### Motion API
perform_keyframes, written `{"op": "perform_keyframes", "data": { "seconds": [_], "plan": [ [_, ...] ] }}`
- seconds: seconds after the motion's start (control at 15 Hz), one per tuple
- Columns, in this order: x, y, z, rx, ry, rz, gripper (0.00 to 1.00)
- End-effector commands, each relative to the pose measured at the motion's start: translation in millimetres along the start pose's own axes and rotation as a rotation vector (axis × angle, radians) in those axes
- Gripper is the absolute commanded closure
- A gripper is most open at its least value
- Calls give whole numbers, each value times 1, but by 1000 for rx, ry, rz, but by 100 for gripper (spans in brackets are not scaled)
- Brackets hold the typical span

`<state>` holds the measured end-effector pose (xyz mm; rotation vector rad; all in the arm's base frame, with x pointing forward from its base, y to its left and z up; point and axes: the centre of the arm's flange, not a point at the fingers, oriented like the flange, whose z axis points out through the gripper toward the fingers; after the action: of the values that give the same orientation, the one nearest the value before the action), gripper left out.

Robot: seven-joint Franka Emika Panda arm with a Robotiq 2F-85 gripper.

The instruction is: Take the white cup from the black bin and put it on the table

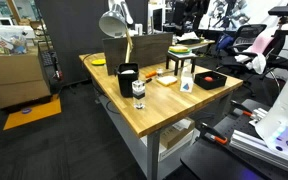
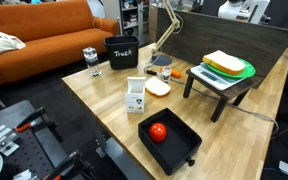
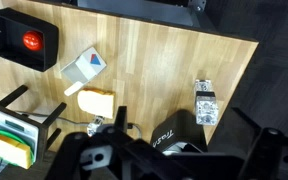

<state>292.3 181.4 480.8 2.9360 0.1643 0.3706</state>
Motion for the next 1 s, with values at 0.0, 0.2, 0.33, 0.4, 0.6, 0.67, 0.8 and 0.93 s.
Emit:
{"op": "perform_keyframes", "data": {
  "seconds": [0.0,0.2,0.33,0.4,0.6,0.67,0.8,0.93],
  "plan": [
    [0,0,0,0,0,0,0],
    [13,-6,5,46,-20,-17,0],
    [24,-9,10,66,-28,-27,0],
    [29,-11,13,69,-31,-31,0],
    [23,-9,16,41,-19,-21,0],
    [27,-11,19,46,-28,-23,0],
    [31,-13,21,52,-37,-24,0],
    [32,-12,21,52,-36,-24,0]
  ]
}}
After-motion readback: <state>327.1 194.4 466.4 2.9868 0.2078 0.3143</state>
